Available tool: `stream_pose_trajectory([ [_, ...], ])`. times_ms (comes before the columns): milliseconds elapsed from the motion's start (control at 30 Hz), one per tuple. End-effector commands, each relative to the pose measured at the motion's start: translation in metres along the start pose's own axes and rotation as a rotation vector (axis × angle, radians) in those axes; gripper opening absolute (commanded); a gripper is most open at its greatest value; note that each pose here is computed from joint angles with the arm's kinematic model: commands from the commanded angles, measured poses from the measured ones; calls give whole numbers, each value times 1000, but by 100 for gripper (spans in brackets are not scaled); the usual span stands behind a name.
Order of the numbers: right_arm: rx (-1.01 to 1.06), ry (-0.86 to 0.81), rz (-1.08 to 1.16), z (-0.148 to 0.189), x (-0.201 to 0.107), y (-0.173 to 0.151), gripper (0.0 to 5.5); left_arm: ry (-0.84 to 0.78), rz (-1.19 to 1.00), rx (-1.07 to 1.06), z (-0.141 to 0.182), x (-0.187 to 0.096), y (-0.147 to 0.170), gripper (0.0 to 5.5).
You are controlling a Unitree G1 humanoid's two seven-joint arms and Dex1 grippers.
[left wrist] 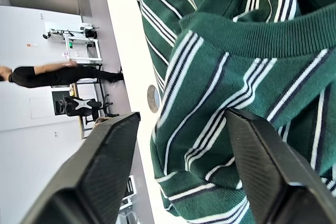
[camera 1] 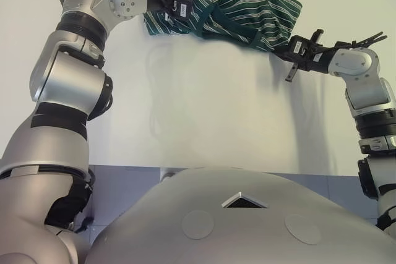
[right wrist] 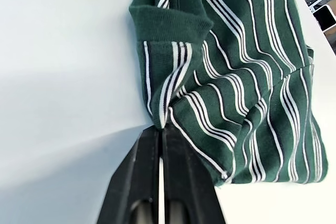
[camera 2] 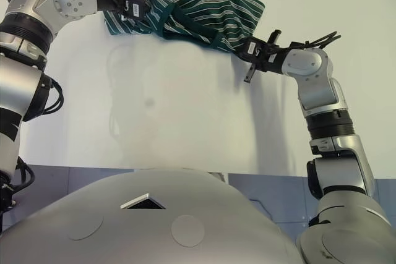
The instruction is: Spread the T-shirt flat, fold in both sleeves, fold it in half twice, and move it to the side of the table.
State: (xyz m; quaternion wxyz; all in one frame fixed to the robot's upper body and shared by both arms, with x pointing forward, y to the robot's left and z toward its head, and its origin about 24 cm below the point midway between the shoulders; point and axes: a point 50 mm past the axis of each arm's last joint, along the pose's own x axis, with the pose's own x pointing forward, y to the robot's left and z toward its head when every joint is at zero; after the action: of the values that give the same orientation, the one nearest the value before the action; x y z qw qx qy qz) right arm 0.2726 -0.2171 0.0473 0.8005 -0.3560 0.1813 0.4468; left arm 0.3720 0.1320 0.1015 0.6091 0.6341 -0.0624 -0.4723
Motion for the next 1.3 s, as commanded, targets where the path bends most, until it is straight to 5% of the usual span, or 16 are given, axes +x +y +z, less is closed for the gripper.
stream_pose_trajectory([
  [33, 24, 48, 44, -10, 1, 12, 0, -9, 16, 11, 2, 0, 10, 229],
  [433, 26, 55, 25, -11, 1, 9, 0, -93, -40, -71, 6, -4, 6, 2],
  [733, -24, -69, -208, 14, -17, -38, 0, -134, 107, -160, -9, -38, 24, 2],
  [1000, -158, -429, -659, 108, -66, -121, 0, -191, 596, -237, -18, -115, 95, 2],
  [1167, -208, -413, -864, 160, -79, -179, 0, 25, 867, -269, -37, -157, 145, 2],
  [1300, -255, -304, -928, 189, -77, -214, 0, 210, 867, -201, -34, -139, 171, 2],
])
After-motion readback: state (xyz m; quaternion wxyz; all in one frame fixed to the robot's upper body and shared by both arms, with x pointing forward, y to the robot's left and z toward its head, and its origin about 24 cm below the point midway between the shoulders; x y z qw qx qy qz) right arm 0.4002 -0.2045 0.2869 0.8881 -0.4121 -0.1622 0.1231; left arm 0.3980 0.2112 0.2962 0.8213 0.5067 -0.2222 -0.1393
